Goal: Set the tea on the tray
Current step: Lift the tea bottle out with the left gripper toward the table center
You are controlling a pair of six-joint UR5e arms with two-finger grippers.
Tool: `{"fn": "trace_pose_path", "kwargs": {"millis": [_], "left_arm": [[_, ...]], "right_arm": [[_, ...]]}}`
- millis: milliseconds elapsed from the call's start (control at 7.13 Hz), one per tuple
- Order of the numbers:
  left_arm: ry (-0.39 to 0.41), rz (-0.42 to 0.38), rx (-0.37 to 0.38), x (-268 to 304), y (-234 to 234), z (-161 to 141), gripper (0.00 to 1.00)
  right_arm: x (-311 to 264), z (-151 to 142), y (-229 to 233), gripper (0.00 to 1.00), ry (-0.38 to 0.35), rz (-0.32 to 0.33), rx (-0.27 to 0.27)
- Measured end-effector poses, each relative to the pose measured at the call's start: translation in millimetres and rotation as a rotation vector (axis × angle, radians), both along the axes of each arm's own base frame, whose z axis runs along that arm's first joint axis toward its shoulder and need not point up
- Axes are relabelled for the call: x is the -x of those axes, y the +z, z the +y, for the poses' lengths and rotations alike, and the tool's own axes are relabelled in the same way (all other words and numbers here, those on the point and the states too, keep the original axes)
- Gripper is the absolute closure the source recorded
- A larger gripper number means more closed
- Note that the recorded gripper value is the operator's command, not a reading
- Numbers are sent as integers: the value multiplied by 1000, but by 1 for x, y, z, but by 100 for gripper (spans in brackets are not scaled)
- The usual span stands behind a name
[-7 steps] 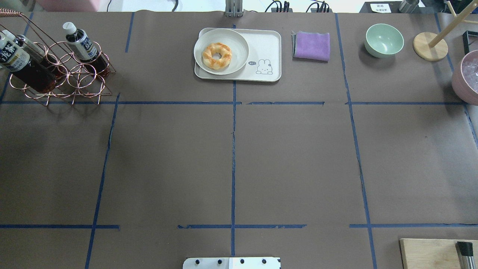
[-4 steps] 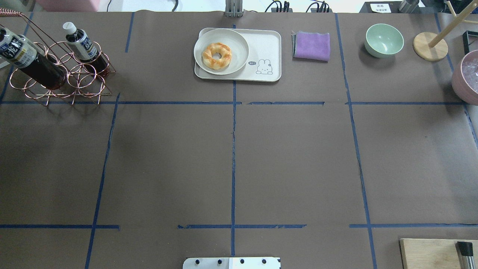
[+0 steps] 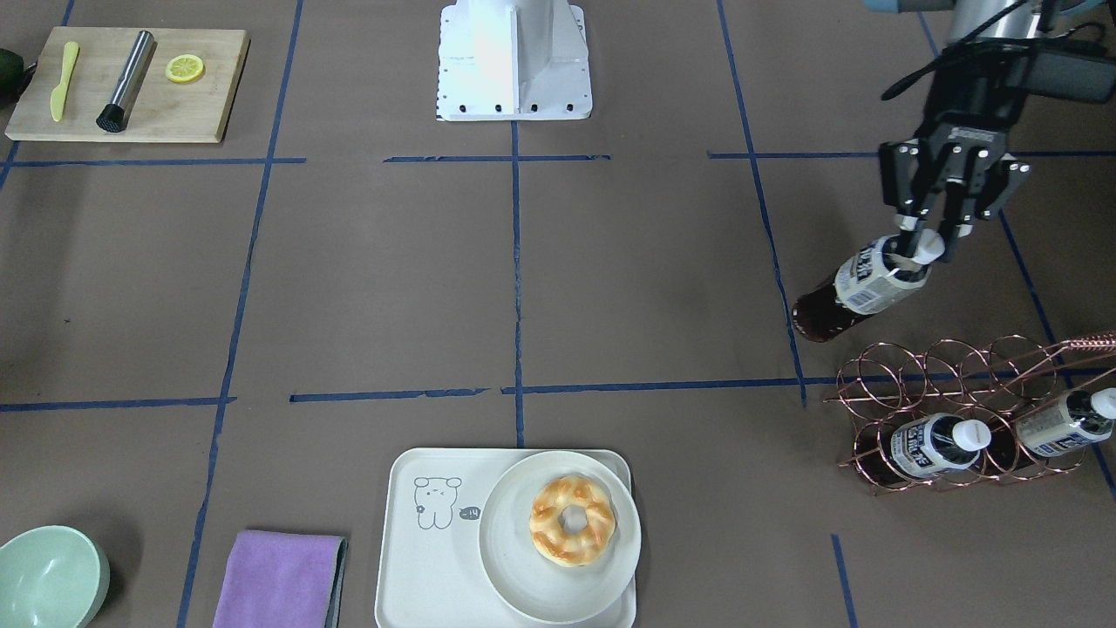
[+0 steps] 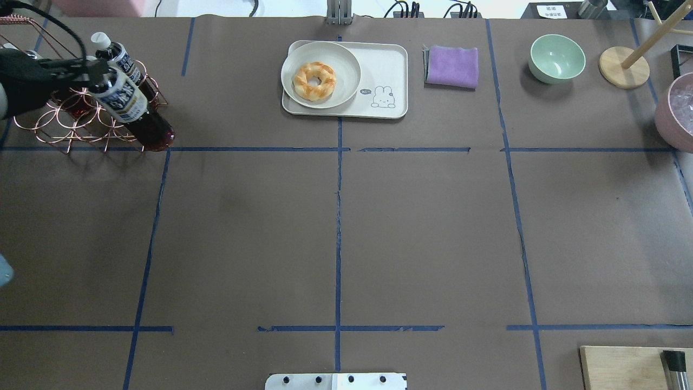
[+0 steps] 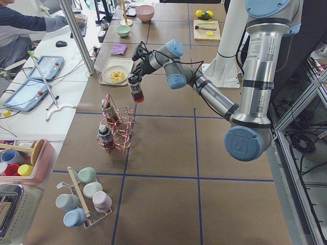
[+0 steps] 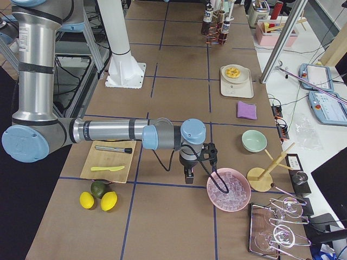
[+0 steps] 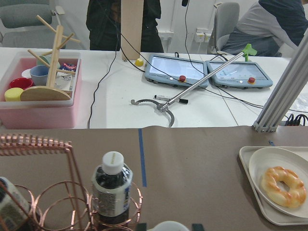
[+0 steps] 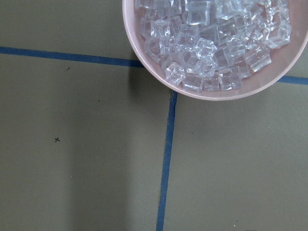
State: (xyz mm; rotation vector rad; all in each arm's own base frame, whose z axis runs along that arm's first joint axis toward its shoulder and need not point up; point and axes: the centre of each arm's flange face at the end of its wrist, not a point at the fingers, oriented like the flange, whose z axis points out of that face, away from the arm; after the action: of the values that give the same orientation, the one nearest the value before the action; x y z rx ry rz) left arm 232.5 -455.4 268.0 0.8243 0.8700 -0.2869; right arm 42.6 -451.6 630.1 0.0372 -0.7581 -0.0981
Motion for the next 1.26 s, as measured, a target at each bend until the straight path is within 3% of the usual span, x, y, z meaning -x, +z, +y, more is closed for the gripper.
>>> {"fn": "trace_pose_path", "kwargs": {"millis": [421, 982, 1122, 1262], "left_arm": [[-56, -49, 43, -153, -101, 42, 100], [-148, -13, 78, -301, -166, 58, 92], [-148, -18, 74, -314, -168, 65, 79], [-145, -22, 71, -321, -168, 70, 45]], "right_arm": [[0, 0, 0, 0, 0, 1, 0], [0, -1, -1, 0, 0, 1, -2], [0, -1, -1, 0, 0, 1, -1], [0, -1, -1, 0, 0, 1, -1]]}}
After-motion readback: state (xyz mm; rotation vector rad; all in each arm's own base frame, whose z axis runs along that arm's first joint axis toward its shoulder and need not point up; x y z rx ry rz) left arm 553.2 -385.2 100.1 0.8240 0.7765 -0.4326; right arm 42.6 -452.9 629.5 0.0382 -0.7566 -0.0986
